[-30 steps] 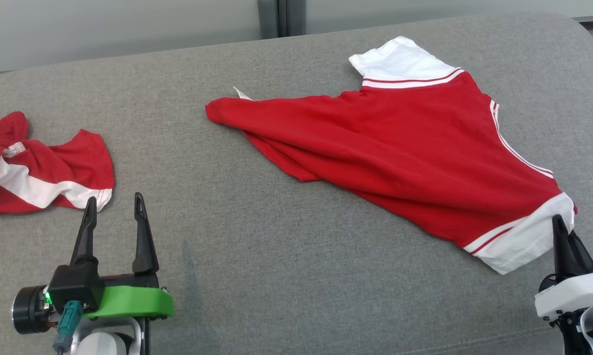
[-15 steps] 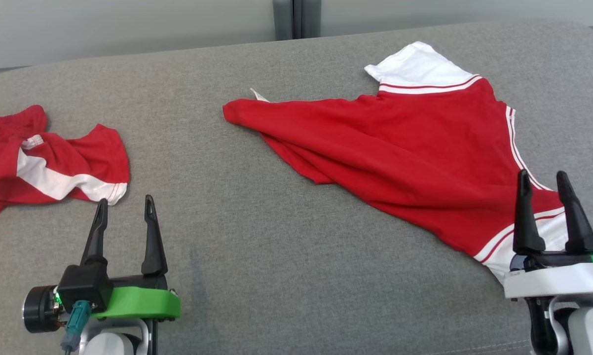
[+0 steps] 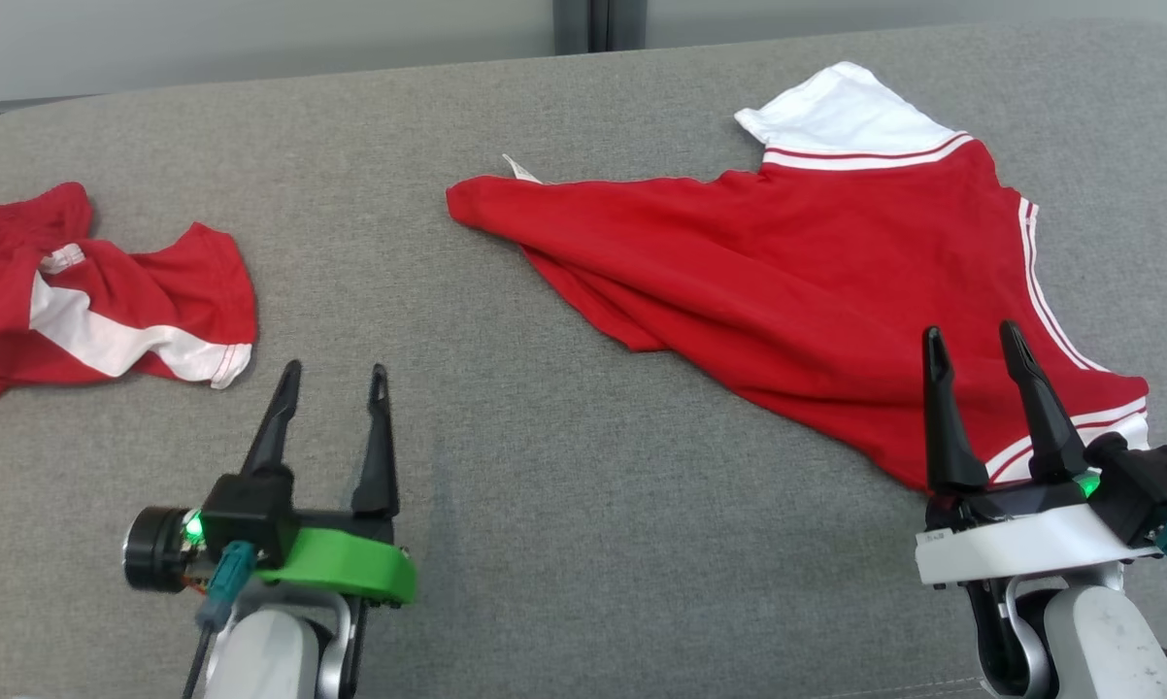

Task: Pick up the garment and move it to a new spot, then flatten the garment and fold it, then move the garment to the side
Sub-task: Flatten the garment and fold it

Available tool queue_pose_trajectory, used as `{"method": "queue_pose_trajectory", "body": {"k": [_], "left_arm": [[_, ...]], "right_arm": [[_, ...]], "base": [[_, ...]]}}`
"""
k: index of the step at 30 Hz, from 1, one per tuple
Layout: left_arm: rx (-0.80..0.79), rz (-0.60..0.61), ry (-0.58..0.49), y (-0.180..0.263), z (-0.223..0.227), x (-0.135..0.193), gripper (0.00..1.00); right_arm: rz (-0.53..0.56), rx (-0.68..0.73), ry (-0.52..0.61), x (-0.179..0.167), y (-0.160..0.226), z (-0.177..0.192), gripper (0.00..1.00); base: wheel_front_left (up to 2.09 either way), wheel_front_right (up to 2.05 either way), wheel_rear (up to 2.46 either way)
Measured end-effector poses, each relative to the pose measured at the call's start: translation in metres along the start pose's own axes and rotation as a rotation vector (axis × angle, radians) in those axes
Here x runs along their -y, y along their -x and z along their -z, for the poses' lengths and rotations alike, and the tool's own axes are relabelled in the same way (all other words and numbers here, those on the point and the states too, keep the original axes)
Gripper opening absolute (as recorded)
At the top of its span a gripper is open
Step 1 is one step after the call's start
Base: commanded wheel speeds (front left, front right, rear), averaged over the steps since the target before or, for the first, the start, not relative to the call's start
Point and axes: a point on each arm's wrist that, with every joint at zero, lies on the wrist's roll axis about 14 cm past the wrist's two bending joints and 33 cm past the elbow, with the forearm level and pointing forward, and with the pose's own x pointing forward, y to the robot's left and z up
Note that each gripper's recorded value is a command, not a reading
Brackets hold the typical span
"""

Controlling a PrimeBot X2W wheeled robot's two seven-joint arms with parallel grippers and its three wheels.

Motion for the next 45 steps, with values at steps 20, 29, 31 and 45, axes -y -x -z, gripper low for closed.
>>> {"method": "queue_pose_trajectory", "body": {"k": [20,29,31,45], "left_arm": [[-0.341,0.496,-0.029,-0.046,0.107,0.133,1.00],[-0.364,0.614,0.023,-0.063,0.115,0.175,1.00],[-0.357,0.623,0.040,-0.068,0.112,0.180,1.00],[-0.266,0.518,0.140,-0.100,0.078,0.169,0.00]], "right_arm": [[0.108,-0.009,0.021,0.039,-0.001,0.002,1.00],[0.169,-0.039,0.032,0.059,0.005,0.009,1.00],[0.172,-0.042,0.034,0.060,0.005,0.010,1.00],[0.171,-0.057,0.044,0.061,0.005,0.014,1.00]], "base": [[0.00,0.00,0.00],[0.00,0.00,0.00],[0.00,0.00,0.00],[0.00,0.00,0.00]]}}
